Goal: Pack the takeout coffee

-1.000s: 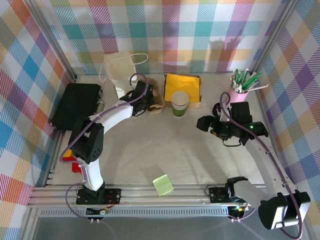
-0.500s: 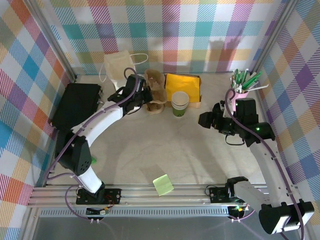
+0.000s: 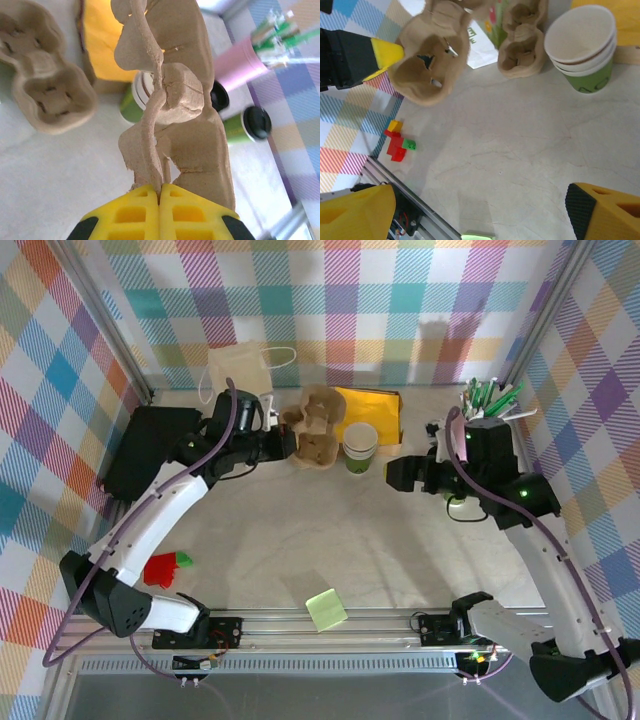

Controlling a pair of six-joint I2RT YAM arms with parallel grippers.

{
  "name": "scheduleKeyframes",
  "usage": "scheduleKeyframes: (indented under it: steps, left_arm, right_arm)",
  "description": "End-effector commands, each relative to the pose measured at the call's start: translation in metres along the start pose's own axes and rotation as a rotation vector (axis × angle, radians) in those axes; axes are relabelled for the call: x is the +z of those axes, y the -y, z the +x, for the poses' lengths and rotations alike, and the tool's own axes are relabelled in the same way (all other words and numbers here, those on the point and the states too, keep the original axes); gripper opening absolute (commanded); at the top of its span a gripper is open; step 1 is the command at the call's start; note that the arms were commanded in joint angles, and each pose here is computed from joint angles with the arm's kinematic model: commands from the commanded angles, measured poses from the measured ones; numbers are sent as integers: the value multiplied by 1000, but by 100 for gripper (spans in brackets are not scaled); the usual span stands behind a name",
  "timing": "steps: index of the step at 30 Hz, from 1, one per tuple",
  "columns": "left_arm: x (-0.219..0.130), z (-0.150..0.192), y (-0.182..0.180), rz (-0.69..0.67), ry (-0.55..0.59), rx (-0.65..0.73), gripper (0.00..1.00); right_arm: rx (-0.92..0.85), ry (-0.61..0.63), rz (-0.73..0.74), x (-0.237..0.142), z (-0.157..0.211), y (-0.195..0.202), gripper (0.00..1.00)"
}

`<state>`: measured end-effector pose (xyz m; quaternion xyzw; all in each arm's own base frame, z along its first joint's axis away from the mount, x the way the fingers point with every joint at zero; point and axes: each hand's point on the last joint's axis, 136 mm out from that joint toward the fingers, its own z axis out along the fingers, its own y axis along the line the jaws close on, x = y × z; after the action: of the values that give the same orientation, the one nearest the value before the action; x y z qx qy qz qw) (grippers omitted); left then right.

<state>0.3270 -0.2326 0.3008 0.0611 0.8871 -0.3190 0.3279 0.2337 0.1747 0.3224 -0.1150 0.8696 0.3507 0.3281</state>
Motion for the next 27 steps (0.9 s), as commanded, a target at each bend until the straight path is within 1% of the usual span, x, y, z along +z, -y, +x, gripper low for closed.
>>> scheduleKeyframes:
  steps: [1, 6, 9, 13, 19, 23, 27]
  left_arm:
    - [-12, 36, 21, 125, -134, 78, 0]
    - [-13, 68, 32, 203, -241, 169, 0]
    - [-12, 82, 34, 245, -291, 180, 0]
    - [-8, 95, 35, 277, -331, 187, 0]
    - [-5, 103, 36, 302, -362, 199, 0]
    - [-5, 106, 36, 313, -367, 209, 0]
    - [-5, 109, 36, 322, -375, 213, 0]
  right_arm:
    - [-94, -16, 20, 5, -6, -11, 87]
    - [-209, -82, 19, 26, -6, -32, 83]
    - [-291, -137, 39, 40, -2, -42, 80]
    - [-373, -229, 89, 63, 8, -44, 77]
    - [-426, -318, 123, 90, 25, -38, 72]
    - [-426, -352, 147, 102, 33, -29, 69]
    - [-421, -374, 137, 111, 39, -28, 68]
